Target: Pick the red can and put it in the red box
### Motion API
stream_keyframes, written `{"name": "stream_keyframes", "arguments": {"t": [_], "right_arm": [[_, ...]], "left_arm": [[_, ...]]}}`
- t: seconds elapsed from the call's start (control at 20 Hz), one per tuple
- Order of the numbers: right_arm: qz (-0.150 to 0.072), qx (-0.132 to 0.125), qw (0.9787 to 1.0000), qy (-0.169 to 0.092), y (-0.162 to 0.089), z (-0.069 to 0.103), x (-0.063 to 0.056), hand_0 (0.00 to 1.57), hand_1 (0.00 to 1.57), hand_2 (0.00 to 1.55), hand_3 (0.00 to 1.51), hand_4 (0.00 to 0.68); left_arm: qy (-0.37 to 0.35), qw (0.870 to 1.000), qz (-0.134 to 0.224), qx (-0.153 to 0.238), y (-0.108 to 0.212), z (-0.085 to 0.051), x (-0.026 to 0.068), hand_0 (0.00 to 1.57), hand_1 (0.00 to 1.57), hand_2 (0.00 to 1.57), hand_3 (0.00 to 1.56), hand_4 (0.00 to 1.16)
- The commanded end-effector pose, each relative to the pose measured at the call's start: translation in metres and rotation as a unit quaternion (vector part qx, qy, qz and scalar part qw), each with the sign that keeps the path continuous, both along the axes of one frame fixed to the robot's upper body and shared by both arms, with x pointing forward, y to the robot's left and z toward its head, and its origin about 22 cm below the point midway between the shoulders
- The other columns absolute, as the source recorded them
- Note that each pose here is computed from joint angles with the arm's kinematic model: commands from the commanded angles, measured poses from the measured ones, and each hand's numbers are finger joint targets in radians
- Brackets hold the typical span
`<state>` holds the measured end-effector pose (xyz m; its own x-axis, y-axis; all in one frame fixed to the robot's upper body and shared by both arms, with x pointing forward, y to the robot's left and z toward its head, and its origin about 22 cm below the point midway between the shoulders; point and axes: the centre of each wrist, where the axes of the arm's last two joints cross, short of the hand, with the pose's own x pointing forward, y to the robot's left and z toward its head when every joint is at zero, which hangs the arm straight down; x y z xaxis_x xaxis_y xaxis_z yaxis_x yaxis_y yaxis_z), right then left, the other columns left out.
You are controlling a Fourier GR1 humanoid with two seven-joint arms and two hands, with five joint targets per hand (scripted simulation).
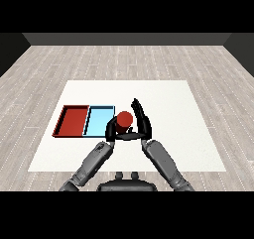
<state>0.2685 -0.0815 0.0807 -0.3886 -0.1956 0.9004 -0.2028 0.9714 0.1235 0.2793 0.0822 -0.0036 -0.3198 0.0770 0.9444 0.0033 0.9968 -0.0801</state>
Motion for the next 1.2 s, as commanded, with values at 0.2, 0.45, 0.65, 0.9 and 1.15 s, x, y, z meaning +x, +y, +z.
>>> {"name": "stream_keyframes", "arguments": {"t": [0.2,0.45,0.65,0.9,1.15], "right_arm": [[-0.018,0.017,0.9994,-0.025,-0.042,0.009,-0.024,0.0,0.0,0.0,0.0,0.0],[-0.034,0.052,0.9979,-0.02,-0.083,0.006,-0.03,0.0,0.0,0.0,0.0,0.0],[-0.05,0.021,0.9984,-0.018,-0.13,0.016,-0.046,0.0,0.0,0.0,0.0,0.0],[-0.087,0.025,0.9959,0.012,-0.154,-0.023,-0.051,0.0,0.0,0.0,0.0,0.0],[-0.098,0.018,0.995,0.013,-0.166,-0.022,-0.054,0.0,0.0,0.0,0.0,0.0]], "left_arm": [[-0.008,1.0,0.016,0.001,0.014,0.017,0.0283,1.57,1.57,1.56,1.47,1.13],[-0.022,0.998,0.052,0.02,0.04,0.044,0.0225,1.57,1.57,1.57,1.48,1.13],[-0.021,0.994,0.1,0.043,0.073,0.053,0.0463,1.57,1.57,1.57,1.49,1.12],[-0.01,0.985,0.144,0.089,0.137,0.063,0.0542,1.57,1.57,1.57,1.49,1.12],[0.041,0.96,0.2,0.194,0.209,0.045,0.0496,1.57,1.57,1.54,1.47,1.13]]}}
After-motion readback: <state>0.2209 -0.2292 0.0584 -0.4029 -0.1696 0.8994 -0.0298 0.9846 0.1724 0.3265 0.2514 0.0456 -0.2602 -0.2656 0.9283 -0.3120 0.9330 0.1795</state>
